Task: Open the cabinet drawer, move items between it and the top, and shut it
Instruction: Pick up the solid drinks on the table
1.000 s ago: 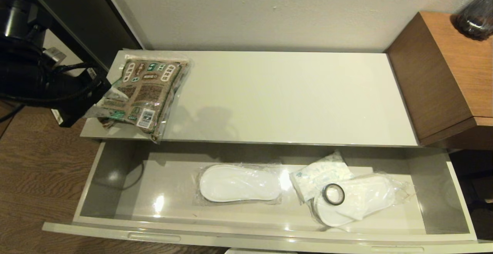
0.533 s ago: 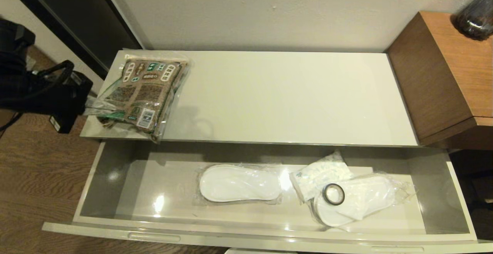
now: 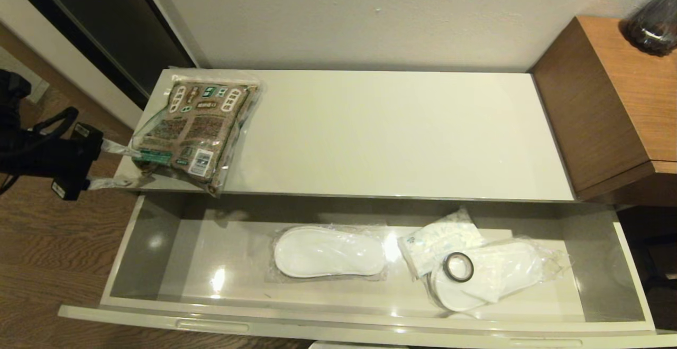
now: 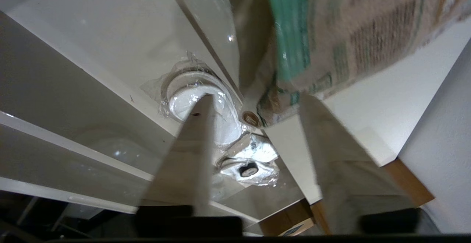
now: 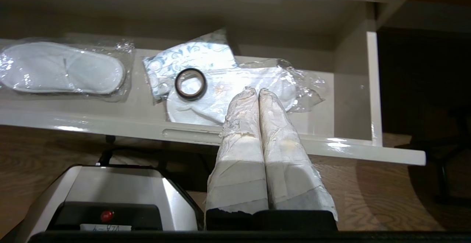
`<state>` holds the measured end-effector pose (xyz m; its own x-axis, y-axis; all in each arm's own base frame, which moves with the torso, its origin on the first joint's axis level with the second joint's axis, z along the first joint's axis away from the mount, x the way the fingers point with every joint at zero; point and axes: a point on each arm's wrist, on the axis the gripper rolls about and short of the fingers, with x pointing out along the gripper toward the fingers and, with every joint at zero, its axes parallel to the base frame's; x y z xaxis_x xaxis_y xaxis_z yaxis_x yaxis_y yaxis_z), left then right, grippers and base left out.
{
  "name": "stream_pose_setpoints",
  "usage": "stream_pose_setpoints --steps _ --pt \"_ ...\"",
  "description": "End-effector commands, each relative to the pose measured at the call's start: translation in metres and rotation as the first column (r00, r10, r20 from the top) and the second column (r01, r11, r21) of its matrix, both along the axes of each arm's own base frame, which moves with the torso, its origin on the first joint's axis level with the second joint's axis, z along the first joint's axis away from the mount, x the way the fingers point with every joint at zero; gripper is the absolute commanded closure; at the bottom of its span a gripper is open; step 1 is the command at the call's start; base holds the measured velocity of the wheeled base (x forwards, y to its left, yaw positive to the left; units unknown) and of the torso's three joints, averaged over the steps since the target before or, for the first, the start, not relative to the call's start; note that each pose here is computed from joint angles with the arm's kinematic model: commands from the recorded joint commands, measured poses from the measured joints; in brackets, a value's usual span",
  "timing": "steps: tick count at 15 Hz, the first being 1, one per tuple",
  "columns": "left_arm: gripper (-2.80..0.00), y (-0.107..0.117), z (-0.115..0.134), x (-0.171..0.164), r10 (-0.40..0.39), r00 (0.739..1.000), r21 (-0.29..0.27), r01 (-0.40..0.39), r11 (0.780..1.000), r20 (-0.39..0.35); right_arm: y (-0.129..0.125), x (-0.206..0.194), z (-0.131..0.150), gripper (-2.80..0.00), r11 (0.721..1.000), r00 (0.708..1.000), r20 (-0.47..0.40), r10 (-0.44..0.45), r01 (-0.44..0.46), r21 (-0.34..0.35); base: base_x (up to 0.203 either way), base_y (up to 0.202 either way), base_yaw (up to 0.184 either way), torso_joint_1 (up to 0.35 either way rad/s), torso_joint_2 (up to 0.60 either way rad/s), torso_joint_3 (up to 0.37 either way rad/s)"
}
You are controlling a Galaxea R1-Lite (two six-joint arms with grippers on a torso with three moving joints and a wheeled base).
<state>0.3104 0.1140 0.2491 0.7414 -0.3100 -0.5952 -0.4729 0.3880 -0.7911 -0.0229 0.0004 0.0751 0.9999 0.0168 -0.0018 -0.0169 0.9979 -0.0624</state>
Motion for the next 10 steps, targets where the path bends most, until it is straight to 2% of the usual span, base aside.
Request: stream_pose_setpoints --steps 1,3,6,7,8,10 --pt "-2.80 0.002 -0.006 0.004 0.007 1.000 -0.009 -0.007 1.000 -0.003 0.000 0.000 0.000 0.00 1.000 1.000 -0.003 0.000 0.000 0.000 0.000 0.000 0.000 0.000 0.00 0.000" --pt "-2.80 0.000 -0.006 0.005 0.004 1.000 -0.008 -0.004 1.000 0.011 0.000 0.000 0.000 0.00 1.000 1.000 -0.003 0.000 0.000 0.000 0.000 0.000 0.000 0.000 0.00 0.000" --pt "-2.80 -0.018 -0.018 0.011 -0.033 0.994 0.026 0.031 0.999 0.102 0.000 0.000 0.000 0.00 1.000 1.000 -0.003 0.000 0.000 0.000 0.000 0.000 0.000 0.000 0.00 0.000" --pt "-2.80 -0.018 -0.018 0.011 -0.033 0.994 0.027 0.030 0.999 0.103 0.000 0.000 0.000 0.00 1.000 1.000 -0.003 0.000 0.000 0.000 0.000 0.000 0.000 0.000 0.00 0.000" --pt "-2.80 -0.023 -0.021 0.014 -0.029 0.993 0.052 0.022 0.998 0.119 0.000 0.000 0.000 0.00 1.000 1.000 -0.003 0.000 0.000 0.000 0.000 0.000 0.000 0.000 0.00 0.000" --pt "-2.80 -0.035 -0.033 0.027 -0.009 0.978 0.131 -0.019 0.991 0.207 0.000 0.000 0.000 0.00 1.000 1.000 -0.003 0.000 0.000 0.000 0.000 0.000 0.000 0.000 0.00 0.000"
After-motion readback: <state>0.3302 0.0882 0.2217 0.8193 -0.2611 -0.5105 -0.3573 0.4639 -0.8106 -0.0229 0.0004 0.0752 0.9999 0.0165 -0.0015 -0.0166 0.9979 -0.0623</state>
